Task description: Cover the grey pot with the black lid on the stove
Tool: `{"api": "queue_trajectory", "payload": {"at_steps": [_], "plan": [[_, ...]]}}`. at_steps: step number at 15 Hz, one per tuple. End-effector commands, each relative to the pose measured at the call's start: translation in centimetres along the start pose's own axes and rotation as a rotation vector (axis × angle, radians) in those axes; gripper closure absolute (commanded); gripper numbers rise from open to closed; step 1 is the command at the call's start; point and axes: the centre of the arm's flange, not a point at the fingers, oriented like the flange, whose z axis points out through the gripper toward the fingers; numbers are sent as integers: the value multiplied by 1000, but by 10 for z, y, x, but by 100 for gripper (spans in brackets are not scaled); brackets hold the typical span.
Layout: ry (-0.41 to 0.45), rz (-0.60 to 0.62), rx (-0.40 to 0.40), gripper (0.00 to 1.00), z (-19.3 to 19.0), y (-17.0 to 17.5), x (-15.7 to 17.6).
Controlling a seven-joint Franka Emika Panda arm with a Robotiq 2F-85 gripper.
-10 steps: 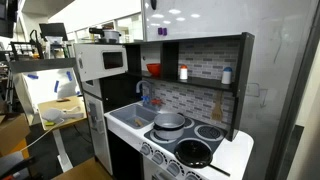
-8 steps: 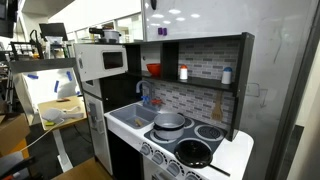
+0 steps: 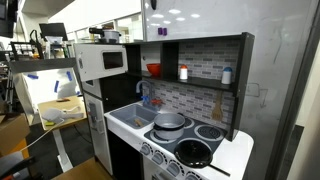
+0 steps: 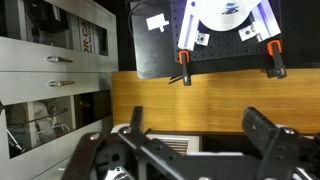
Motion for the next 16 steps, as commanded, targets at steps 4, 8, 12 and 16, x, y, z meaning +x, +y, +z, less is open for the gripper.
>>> {"api": "queue_trajectory", "payload": {"at_steps": [4,8,12,16], "plan": [[106,-42,27,0,17,1,40],[201,-38,68,0,43,15,80],[252,4,120,0,66,54,122],[279,65,143,0,89,107,155]]}}
